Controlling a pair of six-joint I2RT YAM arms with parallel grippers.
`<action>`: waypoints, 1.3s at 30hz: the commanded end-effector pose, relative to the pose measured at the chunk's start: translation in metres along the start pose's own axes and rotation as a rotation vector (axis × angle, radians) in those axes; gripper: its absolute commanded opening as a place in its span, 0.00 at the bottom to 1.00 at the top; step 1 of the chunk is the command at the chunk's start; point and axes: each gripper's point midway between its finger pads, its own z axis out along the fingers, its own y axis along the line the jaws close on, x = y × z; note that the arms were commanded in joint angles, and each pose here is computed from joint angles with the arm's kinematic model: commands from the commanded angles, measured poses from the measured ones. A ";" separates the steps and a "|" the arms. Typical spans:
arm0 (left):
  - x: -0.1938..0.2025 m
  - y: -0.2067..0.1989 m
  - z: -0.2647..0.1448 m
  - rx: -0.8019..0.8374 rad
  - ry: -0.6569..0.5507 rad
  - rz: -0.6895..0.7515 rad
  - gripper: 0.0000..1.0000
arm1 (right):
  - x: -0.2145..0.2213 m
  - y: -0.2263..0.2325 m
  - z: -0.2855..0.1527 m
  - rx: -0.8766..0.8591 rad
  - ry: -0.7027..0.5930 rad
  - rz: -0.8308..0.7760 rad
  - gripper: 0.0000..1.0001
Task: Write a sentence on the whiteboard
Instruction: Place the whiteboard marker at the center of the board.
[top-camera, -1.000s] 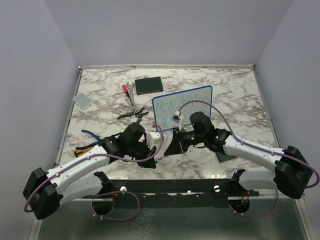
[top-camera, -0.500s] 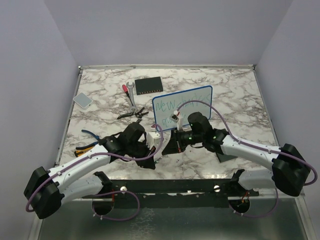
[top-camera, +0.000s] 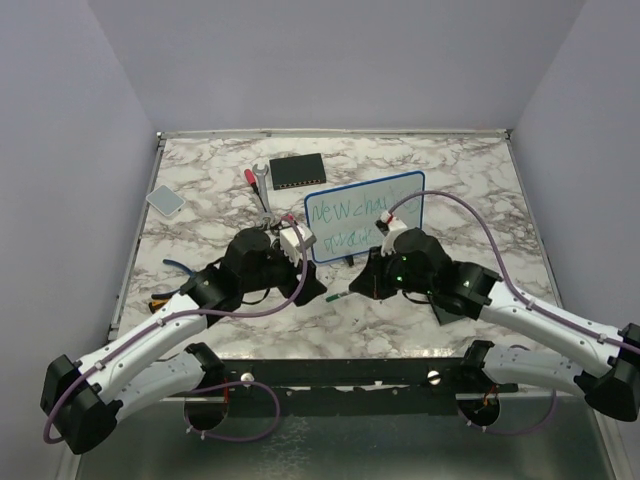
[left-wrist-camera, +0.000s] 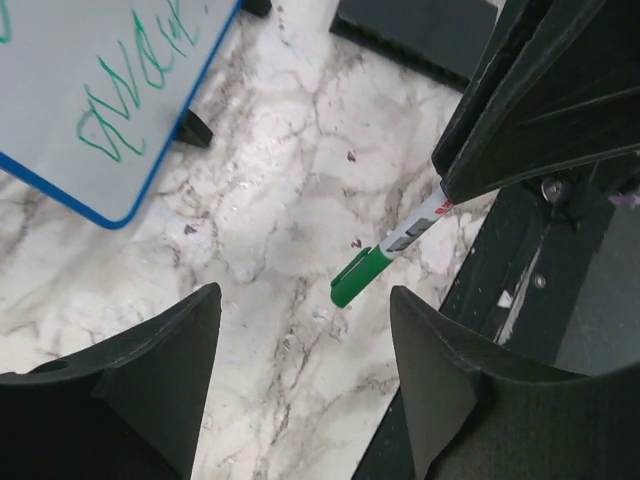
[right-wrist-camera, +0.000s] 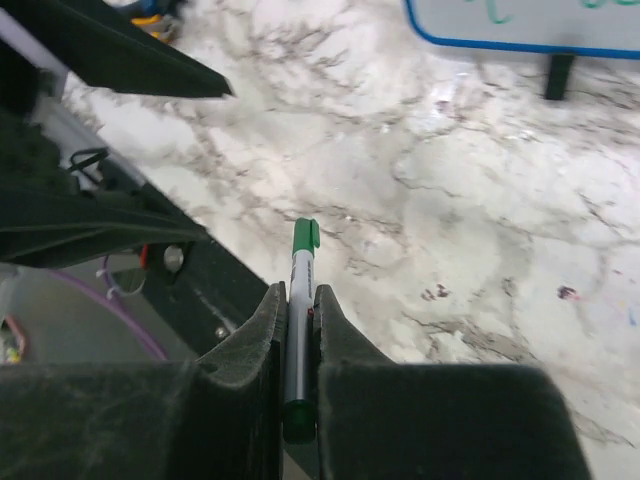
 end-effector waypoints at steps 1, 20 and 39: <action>-0.029 0.021 -0.012 -0.142 -0.112 0.021 0.74 | 0.011 -0.055 -0.010 0.246 -0.046 0.077 0.01; -0.044 0.150 -0.065 -0.598 -0.263 -0.285 0.84 | 0.045 -0.085 0.030 0.237 -0.081 0.133 0.58; -0.044 0.199 -0.161 -1.091 -0.365 -0.288 0.91 | -0.053 -0.201 -0.077 0.719 -0.545 0.127 1.00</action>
